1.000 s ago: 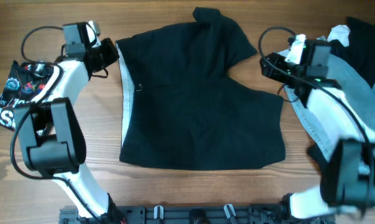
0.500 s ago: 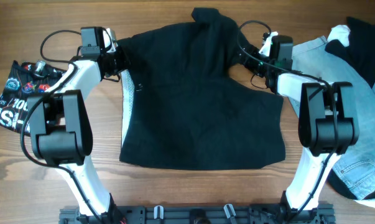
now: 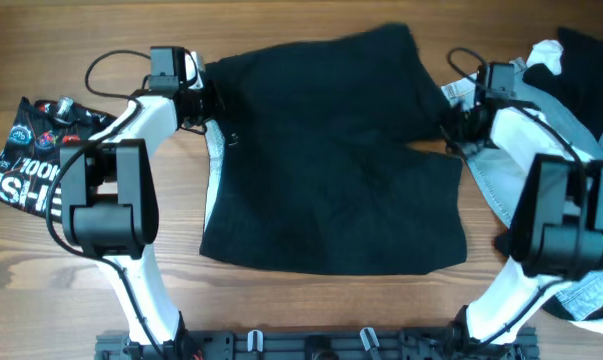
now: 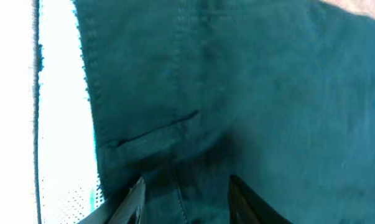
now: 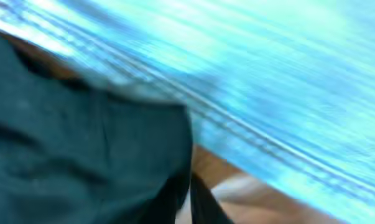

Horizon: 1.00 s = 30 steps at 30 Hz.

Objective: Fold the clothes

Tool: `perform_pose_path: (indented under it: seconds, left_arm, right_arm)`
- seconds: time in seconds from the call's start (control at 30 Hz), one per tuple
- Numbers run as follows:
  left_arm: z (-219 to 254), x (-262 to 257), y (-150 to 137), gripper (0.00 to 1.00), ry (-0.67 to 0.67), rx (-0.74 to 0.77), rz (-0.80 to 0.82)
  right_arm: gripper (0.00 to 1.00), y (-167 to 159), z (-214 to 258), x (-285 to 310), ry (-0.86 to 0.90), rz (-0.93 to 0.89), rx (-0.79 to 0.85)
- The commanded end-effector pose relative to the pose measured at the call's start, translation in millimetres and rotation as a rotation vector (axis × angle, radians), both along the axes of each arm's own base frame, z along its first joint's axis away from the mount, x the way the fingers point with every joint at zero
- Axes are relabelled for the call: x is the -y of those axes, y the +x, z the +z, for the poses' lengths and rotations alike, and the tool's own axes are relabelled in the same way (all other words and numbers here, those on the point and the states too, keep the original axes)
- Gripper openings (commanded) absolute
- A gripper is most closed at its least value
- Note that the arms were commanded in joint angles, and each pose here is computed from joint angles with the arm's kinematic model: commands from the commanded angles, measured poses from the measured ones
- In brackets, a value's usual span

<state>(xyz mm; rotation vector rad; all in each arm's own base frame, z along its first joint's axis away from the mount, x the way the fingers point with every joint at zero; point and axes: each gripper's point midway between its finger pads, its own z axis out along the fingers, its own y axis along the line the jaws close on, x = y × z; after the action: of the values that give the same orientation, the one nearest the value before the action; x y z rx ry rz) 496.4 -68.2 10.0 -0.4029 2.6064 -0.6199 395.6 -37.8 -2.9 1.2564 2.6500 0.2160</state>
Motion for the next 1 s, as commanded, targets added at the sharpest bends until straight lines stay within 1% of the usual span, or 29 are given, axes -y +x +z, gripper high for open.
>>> perform_pose_path:
  seconds: [0.0, 0.07, 0.13, 0.17, 0.23, 0.27, 0.3, 0.33, 0.37, 0.4, 0.43, 0.47, 0.5, 0.53, 0.6, 0.63, 0.67, 0.73, 0.83, 0.93, 0.97]
  left_arm:
    - [-35, -12, -23, 0.41, 0.062, -0.128, 0.024]
    - [-34, -18, -20, 0.41, 0.062, -0.119, 0.037]
    - [-29, -37, -13, 0.41, 0.059, -0.098, 0.077]
    - [-25, -50, -9, 0.41, 0.057, -0.088, 0.103]
    - [-10, -79, 2, 0.41, 0.030, -0.060, 0.157]
    - [2, -85, 4, 0.43, 0.002, -0.050, 0.157]
    - [20, -86, 5, 0.55, -0.010, -0.020, 0.101]
    - [34, -89, 3, 0.66, 0.004, -0.008, 0.077]
    - [50, -92, -1, 0.72, 0.036, 0.005, 0.058]
    - [65, -96, -8, 0.85, 0.075, 0.006, 0.060]
    - [80, -97, -22, 0.96, 0.090, -0.018, 0.067]
    - [91, -94, -36, 1.00, 0.084, -0.050, 0.066]
    - [99, -90, -56, 1.00, 0.076, -0.106, 0.064]
    - [102, -88, -69, 1.00, 0.070, -0.144, 0.062]
    - [100, -82, -100, 1.00, 0.046, -0.270, 0.071]
    - [96, -79, -119, 1.00, 0.023, -0.364, 0.099]
    - [92, -76, -136, 1.00, 0.004, -0.446, 0.126]
    - [84, -72, -158, 1.00, -0.014, -0.540, 0.144]
    - [67, -66, -189, 1.00, -0.023, -0.609, 0.157]
    - [53, -60, -218, 1.00, -0.037, -0.626, 0.209]
    - [46, -56, -233, 1.00, -0.049, -0.621, 0.240]
  right_arm:
    - [0.17, -30, -14, 22, -0.108, 0.019, -0.114]
    - [0.18, -28, -13, 11, -0.059, 0.094, -0.101]
    - [0.19, -21, -5, 7, -0.046, 0.137, -0.066]
    - [0.19, -14, 5, 7, -0.050, 0.156, -0.035]
    - [0.20, 8, 46, 10, -0.087, 0.203, 0.080]
    - [0.22, 15, 67, 11, -0.109, 0.228, 0.135]
    - [0.27, 21, 96, 15, -0.145, 0.232, 0.196]
    - [0.42, 20, 112, 19, -0.173, 0.222, 0.221]
    - [0.56, 18, 131, 21, -0.197, 0.213, 0.253]
    - [0.79, 14, 147, 19, -0.196, 0.217, 0.282]
    - [0.93, 7, 159, 11, -0.176, 0.261, 0.302]
    - [0.95, -2, 165, 1, -0.147, 0.331, 0.308]
    - [0.97, -13, 166, -7, -0.118, 0.371, 0.288]
    - [0.97, -25, 162, -8, -0.099, 0.355, 0.236]
    - [0.97, -62, 144, -4, -0.054, 0.191, 0.060]
    - [0.97, -82, 135, -4, -0.034, 0.120, -0.027]
    - [0.98, -98, 128, -9, -0.001, 0.090, -0.081]
    - [0.98, -114, 120, -17, 0.038, 0.096, -0.108]
    - [0.99, -143, 111, -33, 0.110, 0.092, -0.119]
    - [1.00, -172, 102, -53, 0.209, 0.069, -0.130]
    - [1.00, -189, 93, -61, 0.253, 0.052, -0.155]
